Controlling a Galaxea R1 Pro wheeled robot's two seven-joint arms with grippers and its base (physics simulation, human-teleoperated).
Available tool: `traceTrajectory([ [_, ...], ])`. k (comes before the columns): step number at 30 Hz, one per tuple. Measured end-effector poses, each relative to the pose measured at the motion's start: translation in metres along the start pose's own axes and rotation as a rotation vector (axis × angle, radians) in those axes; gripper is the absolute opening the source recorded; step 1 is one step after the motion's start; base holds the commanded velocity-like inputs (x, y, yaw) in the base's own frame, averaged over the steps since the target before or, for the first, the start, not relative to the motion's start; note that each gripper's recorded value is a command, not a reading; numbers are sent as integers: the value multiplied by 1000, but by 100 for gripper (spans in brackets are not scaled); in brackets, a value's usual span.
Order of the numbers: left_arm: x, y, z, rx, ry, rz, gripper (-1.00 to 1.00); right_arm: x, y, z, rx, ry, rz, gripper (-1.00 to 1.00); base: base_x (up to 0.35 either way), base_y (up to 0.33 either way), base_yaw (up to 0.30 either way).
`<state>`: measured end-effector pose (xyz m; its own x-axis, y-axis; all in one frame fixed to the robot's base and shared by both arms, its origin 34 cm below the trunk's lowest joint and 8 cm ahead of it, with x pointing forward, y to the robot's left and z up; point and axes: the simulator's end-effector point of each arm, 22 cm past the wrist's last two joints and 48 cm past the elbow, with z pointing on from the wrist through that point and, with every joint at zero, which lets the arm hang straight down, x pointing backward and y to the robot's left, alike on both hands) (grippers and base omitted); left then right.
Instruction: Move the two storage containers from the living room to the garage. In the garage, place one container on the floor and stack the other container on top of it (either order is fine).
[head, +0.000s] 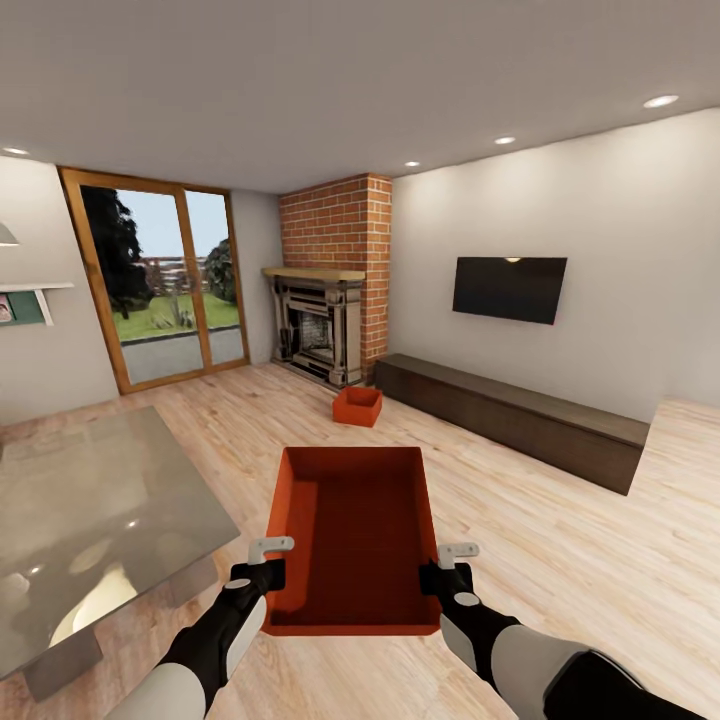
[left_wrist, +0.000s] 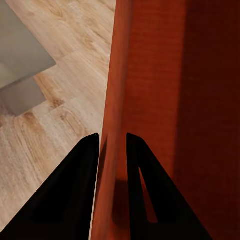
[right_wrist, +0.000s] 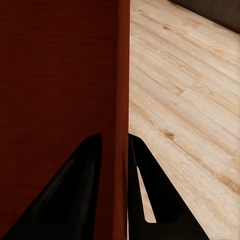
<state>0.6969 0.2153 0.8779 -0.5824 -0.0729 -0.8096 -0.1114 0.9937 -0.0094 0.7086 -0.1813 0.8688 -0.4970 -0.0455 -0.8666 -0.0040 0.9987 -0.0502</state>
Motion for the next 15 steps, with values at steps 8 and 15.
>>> traceTrajectory([
  [8, 0, 1, 0, 1, -1, 4, -100, 0, 1, 0, 1, 0, 3, -100, 0, 0, 107],
  [15, -1, 2, 1, 2, -1, 3, -100, 0, 3, -1, 1, -1, 6, -100, 0, 0, 271],
])
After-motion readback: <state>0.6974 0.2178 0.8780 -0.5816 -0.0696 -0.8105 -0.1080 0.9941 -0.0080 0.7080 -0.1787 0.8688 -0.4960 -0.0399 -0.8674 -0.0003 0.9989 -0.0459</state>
